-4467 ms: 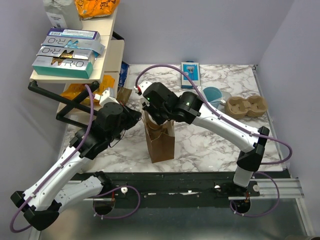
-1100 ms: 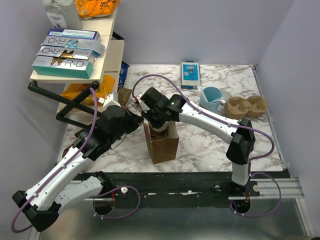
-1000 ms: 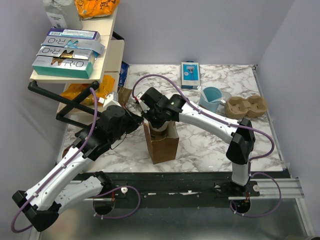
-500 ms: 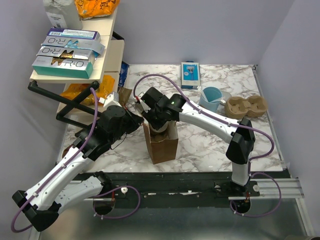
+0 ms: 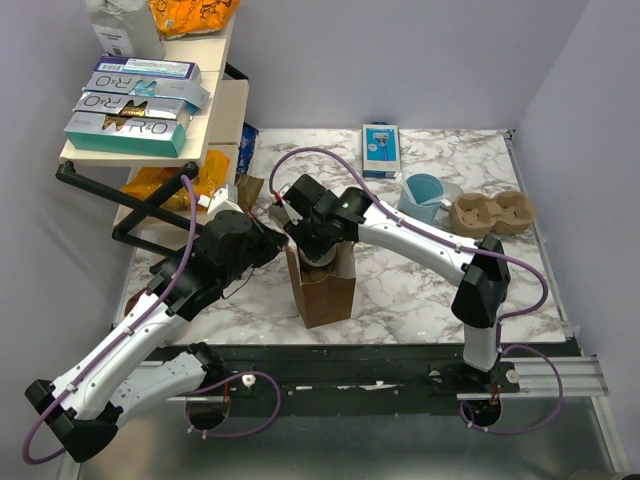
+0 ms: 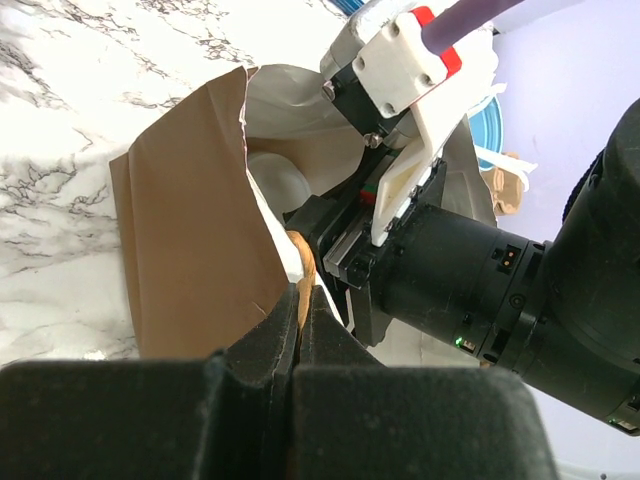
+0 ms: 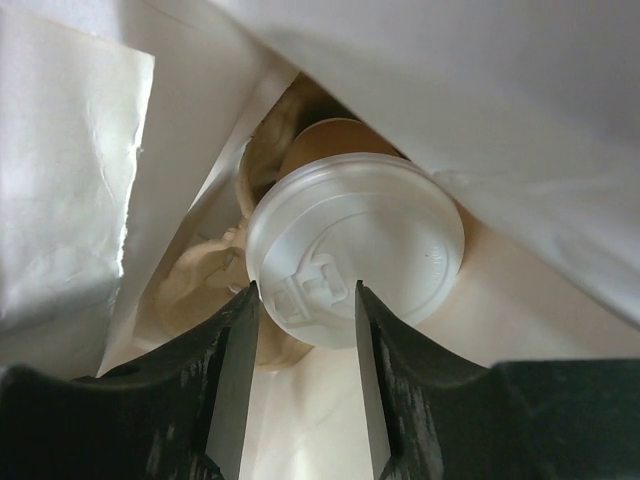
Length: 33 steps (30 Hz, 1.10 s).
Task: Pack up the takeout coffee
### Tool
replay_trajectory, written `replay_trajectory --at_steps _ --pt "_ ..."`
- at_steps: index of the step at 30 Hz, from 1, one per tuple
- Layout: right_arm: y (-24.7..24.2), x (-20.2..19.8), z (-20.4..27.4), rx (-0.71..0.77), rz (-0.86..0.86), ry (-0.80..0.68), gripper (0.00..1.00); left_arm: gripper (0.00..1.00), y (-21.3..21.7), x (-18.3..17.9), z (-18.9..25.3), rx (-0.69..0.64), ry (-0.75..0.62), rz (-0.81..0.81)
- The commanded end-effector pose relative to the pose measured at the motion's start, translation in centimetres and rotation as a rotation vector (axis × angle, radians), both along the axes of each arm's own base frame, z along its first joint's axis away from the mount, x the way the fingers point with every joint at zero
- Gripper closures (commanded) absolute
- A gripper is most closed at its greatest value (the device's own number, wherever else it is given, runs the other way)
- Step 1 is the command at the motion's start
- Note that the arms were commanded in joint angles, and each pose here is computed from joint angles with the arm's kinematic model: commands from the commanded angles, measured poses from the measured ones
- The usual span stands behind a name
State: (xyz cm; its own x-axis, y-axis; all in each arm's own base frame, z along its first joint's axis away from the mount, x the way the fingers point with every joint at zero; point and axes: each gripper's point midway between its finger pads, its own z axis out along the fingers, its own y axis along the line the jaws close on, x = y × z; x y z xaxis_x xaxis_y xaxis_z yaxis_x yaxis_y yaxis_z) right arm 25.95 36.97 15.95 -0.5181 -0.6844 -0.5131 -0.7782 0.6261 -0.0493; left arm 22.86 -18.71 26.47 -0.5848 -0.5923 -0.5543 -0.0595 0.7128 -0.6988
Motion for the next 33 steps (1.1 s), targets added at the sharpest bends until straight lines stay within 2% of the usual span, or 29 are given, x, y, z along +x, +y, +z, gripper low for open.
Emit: replay_trajectory --at_steps 1,14,24,29,33 --pt "0.8 -0.4 2.5 0.064 0.008 -0.031 0.47 1.00 -0.5 -0.2 -0.2 0.005 0.014 -0.017" --pt "1.9 -0.1 9.0 0.240 -0.003 -0.118 0.41 1.00 -0.6 0.1 -0.1 0.006 0.020 -0.010" --pt "1.8 0.2 17.3 0.421 0.038 -0.276 0.37 1.00 -0.5 0.3 0.0 0.009 0.022 0.003" --pt "0.8 0.6 22.6 0.496 0.016 -0.389 0.33 0.86 -0.4 0.4 0.4 0.011 0.014 0.012" --pt "-2.2 2.6 26.0 0.501 -0.083 -0.534 0.20 0.73 -0.2 0.4 1.2 0.008 -0.005 0.013"
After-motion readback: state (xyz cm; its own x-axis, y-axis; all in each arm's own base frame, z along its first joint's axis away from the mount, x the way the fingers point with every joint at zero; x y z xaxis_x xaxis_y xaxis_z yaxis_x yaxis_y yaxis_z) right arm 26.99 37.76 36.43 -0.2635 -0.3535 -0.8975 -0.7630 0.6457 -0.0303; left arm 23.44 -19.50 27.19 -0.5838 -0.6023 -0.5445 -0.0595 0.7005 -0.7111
